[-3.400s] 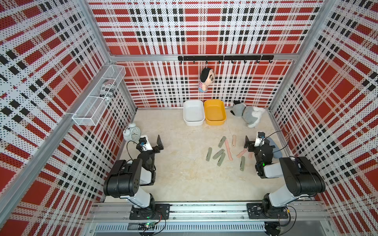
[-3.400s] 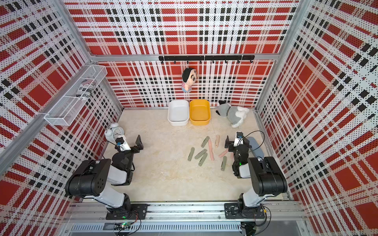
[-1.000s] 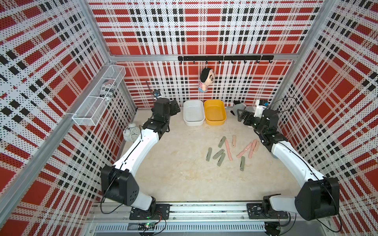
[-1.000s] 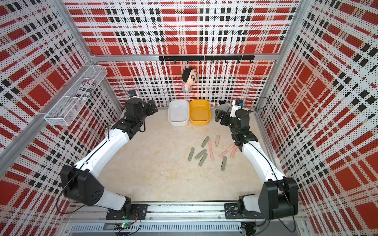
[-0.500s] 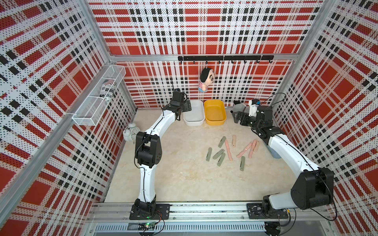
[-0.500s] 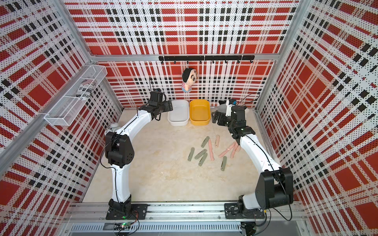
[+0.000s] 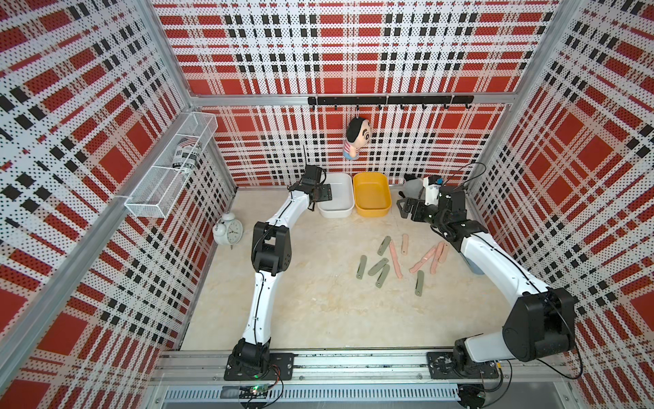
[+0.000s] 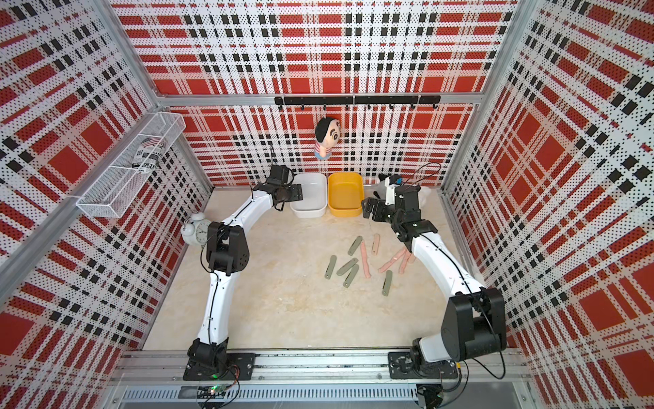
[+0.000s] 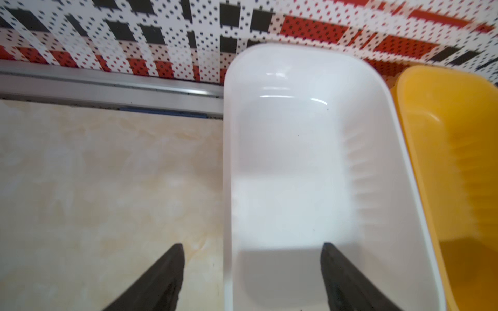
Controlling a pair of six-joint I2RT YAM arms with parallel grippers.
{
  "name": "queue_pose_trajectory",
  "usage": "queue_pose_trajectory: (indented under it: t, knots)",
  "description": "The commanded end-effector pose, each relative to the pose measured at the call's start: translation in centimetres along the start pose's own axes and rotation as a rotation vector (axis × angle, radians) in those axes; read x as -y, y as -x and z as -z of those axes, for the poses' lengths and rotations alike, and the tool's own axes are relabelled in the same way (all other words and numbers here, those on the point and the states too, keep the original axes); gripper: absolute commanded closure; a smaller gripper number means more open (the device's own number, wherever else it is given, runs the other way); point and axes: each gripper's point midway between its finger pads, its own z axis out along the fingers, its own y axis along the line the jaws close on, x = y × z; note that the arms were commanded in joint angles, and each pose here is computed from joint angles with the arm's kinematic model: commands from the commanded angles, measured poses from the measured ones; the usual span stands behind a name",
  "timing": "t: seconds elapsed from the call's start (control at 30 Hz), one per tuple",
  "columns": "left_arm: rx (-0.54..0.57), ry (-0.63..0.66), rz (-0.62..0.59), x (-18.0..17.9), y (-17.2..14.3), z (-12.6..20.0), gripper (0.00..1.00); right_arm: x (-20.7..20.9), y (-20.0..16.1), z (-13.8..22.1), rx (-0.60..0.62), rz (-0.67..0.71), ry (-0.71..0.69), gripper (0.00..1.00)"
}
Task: Place the fruit knives into the storage box by color
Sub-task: Move the storage box to the center of the board.
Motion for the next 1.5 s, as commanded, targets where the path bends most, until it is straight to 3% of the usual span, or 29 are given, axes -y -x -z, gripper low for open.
queue_pose_trajectory:
  t: [0.0,0.2,0.4,0.73,1.13,1.47]
  knots:
    - [-0.036,0.014,-0.015,-0.6,-1.0,-0.8,0.21,-0.1,-0.7,-0.1,-0.017,0.012,0.001,0.0]
    - [-0.044,0.059,-0.025,-1.7,-1.6,-1.6,0.26,0.1,-1.0,-0.4,-0.025,0.014,-0.008,0.0]
    - [-0.056,0.07,-0.032,-2.0,-2.1,-2.1,0.47,0.5,-1.4,-0.8,-0.036,0.012,-0.02,0.0]
    - [-0.057,0.068,-0.03,-1.9,-2.1,-2.3,0.66,0.6,-1.9,-1.1,-0.052,0.01,-0.018,0.0]
    - [-0.053,0.072,-0.042,-1.8,-1.8,-2.1,0.79,0.7,-2.4,-1.2,-0.061,0.009,-0.019,0.0]
    - [-0.051,0.093,-0.054,-2.2,-1.4,-1.7,0.97,0.7,-2.5,-1.3,-0.064,0.007,-0.018,0.0]
